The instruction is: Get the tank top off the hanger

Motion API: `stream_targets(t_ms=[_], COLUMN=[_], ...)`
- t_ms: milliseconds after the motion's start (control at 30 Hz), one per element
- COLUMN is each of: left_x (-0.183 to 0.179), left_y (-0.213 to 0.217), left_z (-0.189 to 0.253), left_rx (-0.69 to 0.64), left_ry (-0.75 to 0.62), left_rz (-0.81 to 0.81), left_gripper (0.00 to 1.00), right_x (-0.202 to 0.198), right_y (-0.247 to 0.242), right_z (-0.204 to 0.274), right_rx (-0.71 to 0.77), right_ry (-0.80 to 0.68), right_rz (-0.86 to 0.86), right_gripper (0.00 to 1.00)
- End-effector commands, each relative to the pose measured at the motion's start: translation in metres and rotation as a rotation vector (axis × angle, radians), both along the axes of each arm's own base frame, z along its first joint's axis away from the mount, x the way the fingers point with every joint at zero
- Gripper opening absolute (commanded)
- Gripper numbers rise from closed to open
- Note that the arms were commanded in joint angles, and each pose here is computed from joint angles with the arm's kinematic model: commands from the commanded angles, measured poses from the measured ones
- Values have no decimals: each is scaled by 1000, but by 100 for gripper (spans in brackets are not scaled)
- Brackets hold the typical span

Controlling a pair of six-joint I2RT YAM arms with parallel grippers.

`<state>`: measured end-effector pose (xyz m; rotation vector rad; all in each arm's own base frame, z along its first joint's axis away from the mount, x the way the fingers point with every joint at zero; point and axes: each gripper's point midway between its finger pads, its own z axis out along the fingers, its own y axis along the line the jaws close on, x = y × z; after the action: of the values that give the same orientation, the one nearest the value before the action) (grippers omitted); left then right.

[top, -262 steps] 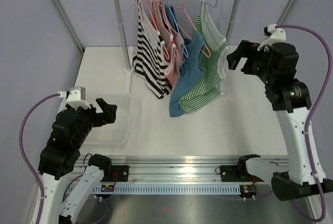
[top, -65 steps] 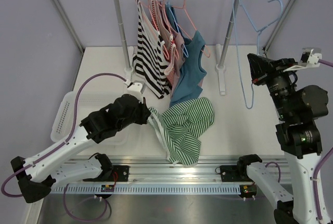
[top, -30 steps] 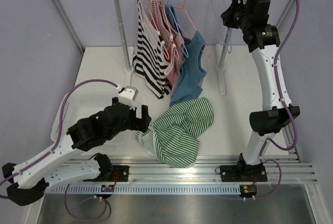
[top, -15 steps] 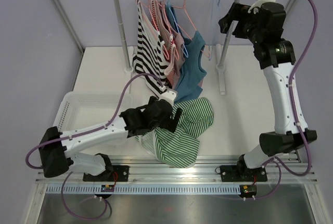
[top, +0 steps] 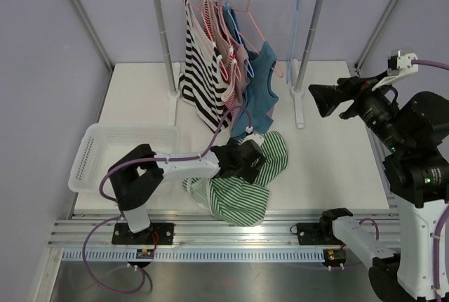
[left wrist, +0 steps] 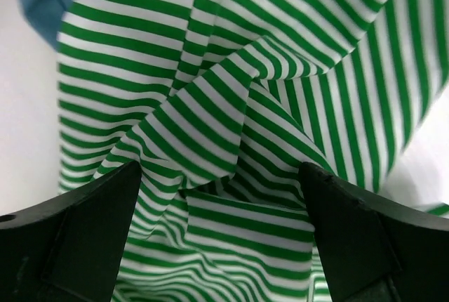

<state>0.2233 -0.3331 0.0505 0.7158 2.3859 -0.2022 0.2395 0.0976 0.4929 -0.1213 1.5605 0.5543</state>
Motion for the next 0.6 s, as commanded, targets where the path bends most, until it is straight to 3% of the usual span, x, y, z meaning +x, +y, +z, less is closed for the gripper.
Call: stream_targets(t_ms=[0, 67, 133, 167, 200, 267, 433, 567], left_x=[7, 5, -4, -4, -5, -9, -9, -3], left_y=[-23, -23, -17, -19, -17, -12, 4, 31], left_z=[-8, -22, -37, -38, -37, -30, 16, 94], left_rx=[-55, -50, -48, -70, -82, -101, -163, -251], left_ry=[1, 19, 53, 51, 56, 52, -15, -143], left_rz=[20, 26, 22, 28, 45, 53, 100, 169], left_gripper=[99, 89, 71, 36, 21, 3, 0, 0], right_x=[-23, -34, -46, -54, -56, -59, -66, -66], right_y=[23, 25, 26, 25, 25, 22, 19, 18], right_z=[-3, -1, 2, 6, 6, 7, 11, 9], right_rx=[15, 22, 29, 29, 28, 25, 23, 25], right_ry=[-13, -32, -57, -79, -81, -85, -108, -106], right_rz=[163, 187, 205, 208, 206, 195, 184, 172], right_gripper=[100, 99, 100, 100, 100, 99, 99, 100])
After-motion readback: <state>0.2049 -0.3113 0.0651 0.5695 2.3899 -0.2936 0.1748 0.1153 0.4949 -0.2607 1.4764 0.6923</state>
